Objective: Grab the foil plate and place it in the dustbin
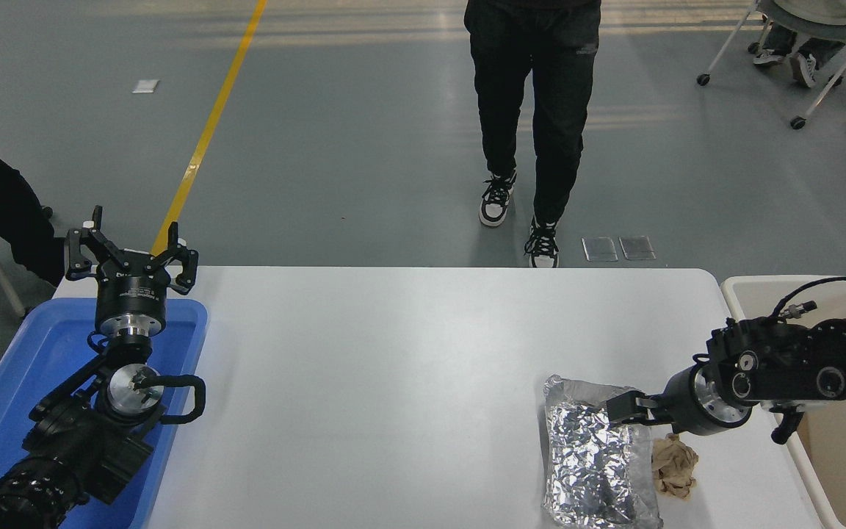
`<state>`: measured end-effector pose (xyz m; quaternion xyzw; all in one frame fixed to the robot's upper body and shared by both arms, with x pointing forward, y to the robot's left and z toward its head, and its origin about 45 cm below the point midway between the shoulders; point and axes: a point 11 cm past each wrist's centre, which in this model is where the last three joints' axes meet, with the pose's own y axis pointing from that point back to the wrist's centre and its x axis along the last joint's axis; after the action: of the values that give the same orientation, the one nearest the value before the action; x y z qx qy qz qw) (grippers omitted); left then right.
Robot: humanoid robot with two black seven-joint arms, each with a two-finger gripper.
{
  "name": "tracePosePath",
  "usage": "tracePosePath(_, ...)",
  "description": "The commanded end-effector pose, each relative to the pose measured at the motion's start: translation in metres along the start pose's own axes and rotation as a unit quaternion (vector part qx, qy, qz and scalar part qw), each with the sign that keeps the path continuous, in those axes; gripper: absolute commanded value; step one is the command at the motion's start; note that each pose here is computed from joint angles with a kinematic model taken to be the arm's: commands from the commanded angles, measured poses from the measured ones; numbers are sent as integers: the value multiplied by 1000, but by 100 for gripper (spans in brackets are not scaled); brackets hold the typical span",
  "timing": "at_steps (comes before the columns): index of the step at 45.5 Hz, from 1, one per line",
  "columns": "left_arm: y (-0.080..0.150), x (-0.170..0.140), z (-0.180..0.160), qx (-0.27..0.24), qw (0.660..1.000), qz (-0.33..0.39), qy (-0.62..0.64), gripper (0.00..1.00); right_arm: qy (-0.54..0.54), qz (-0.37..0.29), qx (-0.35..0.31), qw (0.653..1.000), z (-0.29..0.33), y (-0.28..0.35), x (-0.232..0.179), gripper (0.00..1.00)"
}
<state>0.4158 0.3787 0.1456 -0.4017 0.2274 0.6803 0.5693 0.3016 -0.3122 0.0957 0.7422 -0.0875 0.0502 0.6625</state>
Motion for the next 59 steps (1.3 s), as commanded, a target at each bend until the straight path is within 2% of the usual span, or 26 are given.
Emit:
tracePosePath(1,0,0,0,0,1000,0,0,99,0,2,-2,1000,-2,-14,-4,98)
tracePosePath(7,0,0,0,0,1000,0,0,99,-1,1,-3,1000,-1,-16,-5,93)
tracePosePath(11,0,0,0,0,1000,0,0,99,-2,-2,-5,1000,1,-18,-9,84)
tracePosePath(13,0,0,-1,1,1000,0,0,99,-3,-1,-6,1000,2,-19,-8,75)
tracePosePath(16,0,0,0,0,1000,0,0,99,-3,-1,-7,1000,3,-18,-8,53)
tracePosePath(22,0,0,-1,0,1000,0,1,99,-4,-2,-7,1000,3,-19,-9,38)
tracePosePath(26,0,0,-1,1,1000,0,0,99,-4,-2,-7,1000,4,-19,-9,10)
tracePosePath(29,0,0,0,0,1000,0,0,99,-4,-3,-8,1000,4,-19,-9,0)
tracePosePath(48,0,0,0,1,1000,0,-1,99,-8,-8,-9,1000,7,-3,-2,0)
tracePosePath(59,0,0,0,2,1000,-1,-1,99,-29,-3,-9,1000,7,57,24,0)
